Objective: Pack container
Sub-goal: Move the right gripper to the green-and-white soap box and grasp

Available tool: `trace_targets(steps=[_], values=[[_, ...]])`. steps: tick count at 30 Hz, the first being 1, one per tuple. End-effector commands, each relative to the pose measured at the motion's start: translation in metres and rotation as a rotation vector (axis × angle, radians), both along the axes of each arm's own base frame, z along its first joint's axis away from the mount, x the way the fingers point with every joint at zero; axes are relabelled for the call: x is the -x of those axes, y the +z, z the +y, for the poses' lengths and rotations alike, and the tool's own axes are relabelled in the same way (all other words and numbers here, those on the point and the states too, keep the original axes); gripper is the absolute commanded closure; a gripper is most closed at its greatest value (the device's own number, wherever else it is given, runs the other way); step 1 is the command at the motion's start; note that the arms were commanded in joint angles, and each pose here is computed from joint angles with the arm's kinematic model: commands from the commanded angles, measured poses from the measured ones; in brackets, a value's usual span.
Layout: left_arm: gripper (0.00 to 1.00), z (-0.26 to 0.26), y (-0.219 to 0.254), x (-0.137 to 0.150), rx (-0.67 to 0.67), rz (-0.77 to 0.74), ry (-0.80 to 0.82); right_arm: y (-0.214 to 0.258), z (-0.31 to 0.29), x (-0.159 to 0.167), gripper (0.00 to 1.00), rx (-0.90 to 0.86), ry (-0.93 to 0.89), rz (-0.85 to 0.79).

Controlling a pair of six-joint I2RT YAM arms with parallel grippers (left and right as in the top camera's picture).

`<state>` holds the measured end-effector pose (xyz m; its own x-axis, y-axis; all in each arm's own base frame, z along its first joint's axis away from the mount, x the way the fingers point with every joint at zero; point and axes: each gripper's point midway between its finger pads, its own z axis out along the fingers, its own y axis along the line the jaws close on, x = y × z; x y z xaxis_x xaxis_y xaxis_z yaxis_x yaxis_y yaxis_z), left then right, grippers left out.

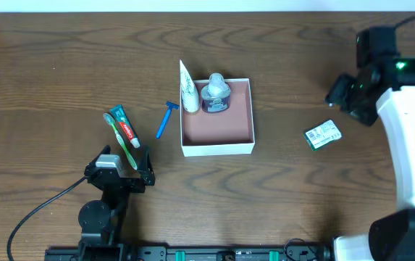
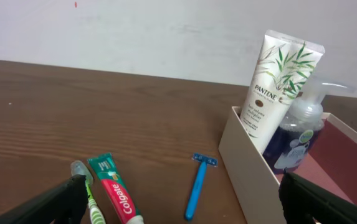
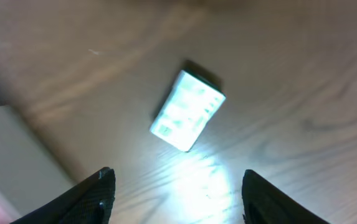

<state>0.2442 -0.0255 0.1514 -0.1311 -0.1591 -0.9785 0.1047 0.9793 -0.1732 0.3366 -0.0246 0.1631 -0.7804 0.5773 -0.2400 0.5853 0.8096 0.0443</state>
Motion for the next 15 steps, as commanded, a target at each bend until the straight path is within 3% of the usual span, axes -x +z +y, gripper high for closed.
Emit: trace_targets(steps=[1, 15], values=[[0.02, -0.001, -0.017, 0.001, -0.007, 0.051, -0.009, -0.035, -0.011, 0.014, 0.36, -0.001, -0.112, 0.057], [0.02, -0.001, -0.017, 0.001, -0.007, 0.051, -0.01, -0.118, -0.013, 0.017, 0.39, -0.051, -0.253, -0.021]])
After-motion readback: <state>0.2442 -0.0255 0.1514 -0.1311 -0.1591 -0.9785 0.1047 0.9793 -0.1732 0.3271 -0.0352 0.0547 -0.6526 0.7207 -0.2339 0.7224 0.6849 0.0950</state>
